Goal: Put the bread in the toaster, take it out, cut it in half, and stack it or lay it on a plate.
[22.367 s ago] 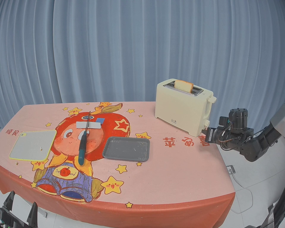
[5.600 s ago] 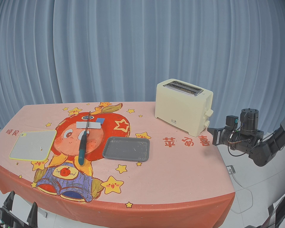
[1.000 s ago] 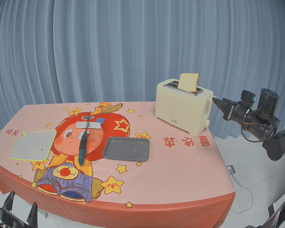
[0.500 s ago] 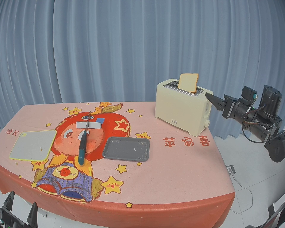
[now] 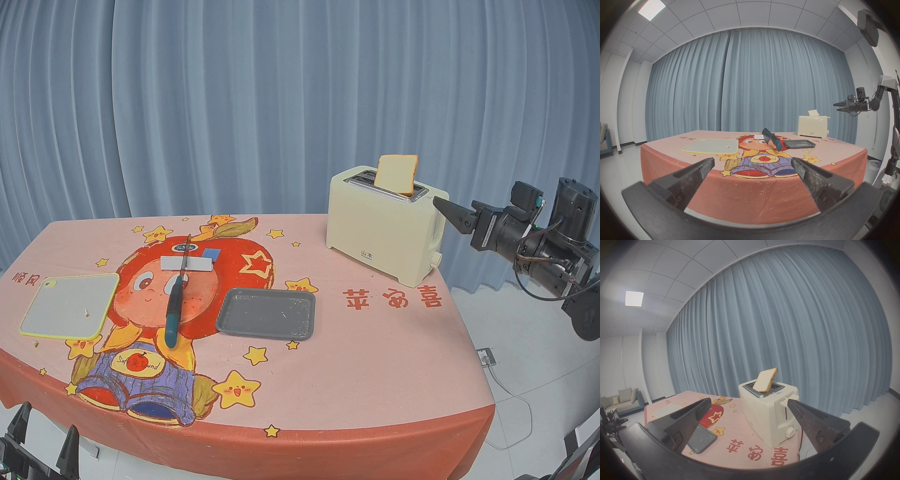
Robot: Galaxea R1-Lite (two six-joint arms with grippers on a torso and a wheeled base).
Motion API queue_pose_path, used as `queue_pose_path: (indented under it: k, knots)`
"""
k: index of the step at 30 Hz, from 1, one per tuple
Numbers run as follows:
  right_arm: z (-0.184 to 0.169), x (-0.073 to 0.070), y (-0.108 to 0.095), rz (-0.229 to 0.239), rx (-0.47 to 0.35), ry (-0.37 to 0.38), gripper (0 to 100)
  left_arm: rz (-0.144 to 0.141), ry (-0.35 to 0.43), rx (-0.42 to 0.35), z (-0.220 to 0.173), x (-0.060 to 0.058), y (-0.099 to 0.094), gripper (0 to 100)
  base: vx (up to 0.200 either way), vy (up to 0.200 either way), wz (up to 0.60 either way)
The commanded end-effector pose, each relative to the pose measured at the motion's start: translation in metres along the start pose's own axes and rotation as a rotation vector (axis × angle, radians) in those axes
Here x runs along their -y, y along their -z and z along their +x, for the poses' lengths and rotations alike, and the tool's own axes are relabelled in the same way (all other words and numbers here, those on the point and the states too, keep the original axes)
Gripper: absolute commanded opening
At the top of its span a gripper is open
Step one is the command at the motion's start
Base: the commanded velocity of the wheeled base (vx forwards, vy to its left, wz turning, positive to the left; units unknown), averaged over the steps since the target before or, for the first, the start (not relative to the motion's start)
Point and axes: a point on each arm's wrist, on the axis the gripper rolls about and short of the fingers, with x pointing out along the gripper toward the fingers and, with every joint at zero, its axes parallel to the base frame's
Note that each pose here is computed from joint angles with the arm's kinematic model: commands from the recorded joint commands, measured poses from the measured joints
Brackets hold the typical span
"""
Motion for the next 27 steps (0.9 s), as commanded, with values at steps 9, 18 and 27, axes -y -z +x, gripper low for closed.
queue_pose_path:
  k: [9, 18, 27]
  knots:
    - [0.033, 0.028, -0.059, 0.012, -0.02, 0.077, 100, 0.0, 0.0, -0.017, 0.001, 0.0, 0.005, 100, 0.0, 0.0, 0.0]
    - [0.096, 0.078, -0.064, 0.031, -0.101, 0.103, 100, 0.0, 0.0, -0.017, 0.001, 0.0, 0.005, 100, 0.0, 0.0, 0.0]
    - [0.143, 0.083, -0.037, 0.057, -0.202, -0.017, 100, 0.0, 0.0, -0.017, 0.001, 0.0, 0.005, 100, 0.0, 0.0, 0.0]
